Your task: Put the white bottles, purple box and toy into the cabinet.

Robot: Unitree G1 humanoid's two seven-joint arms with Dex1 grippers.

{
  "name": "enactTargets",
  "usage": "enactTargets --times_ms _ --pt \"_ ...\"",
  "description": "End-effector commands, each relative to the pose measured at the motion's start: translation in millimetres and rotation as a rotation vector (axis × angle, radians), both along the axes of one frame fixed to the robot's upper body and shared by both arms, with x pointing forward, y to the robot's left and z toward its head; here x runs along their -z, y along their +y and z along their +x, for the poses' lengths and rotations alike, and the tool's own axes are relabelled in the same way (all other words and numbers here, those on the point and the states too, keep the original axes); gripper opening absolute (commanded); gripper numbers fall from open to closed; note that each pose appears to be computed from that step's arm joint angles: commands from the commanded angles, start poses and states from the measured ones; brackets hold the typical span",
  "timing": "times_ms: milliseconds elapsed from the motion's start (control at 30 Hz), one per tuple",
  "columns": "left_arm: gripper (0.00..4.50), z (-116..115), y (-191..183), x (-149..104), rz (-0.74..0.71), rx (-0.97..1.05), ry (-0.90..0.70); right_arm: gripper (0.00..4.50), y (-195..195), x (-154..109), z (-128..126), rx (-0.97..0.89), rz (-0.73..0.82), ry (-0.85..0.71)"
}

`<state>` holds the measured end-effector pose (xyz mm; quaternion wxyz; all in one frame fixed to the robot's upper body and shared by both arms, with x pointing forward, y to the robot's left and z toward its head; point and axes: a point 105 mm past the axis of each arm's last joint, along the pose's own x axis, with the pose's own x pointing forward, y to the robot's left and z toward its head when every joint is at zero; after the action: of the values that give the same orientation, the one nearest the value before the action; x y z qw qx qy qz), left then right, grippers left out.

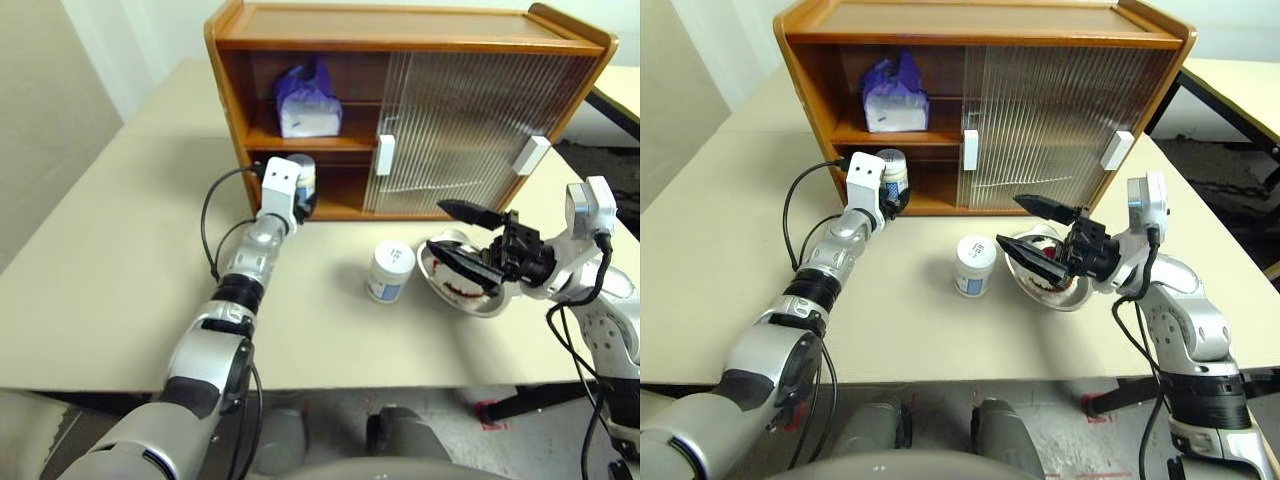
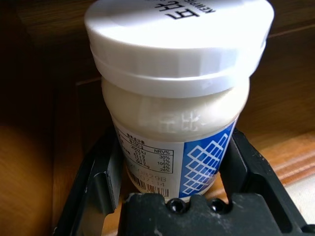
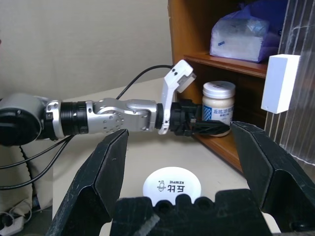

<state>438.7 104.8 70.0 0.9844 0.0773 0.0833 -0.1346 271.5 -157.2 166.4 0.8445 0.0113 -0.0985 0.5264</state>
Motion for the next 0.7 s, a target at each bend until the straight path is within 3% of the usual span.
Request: enactTargets --times_ms 33,700 --pt "3.07 4 -7 -4 -0.007 0.005 -0.008 4.50 -1 -5 -2 0.002 -0.012 -0.013" --pt "3.07 10 -32 -9 -0.002 0.066 0.004 4.50 3 -3 -9 0.002 -0.001 0.002"
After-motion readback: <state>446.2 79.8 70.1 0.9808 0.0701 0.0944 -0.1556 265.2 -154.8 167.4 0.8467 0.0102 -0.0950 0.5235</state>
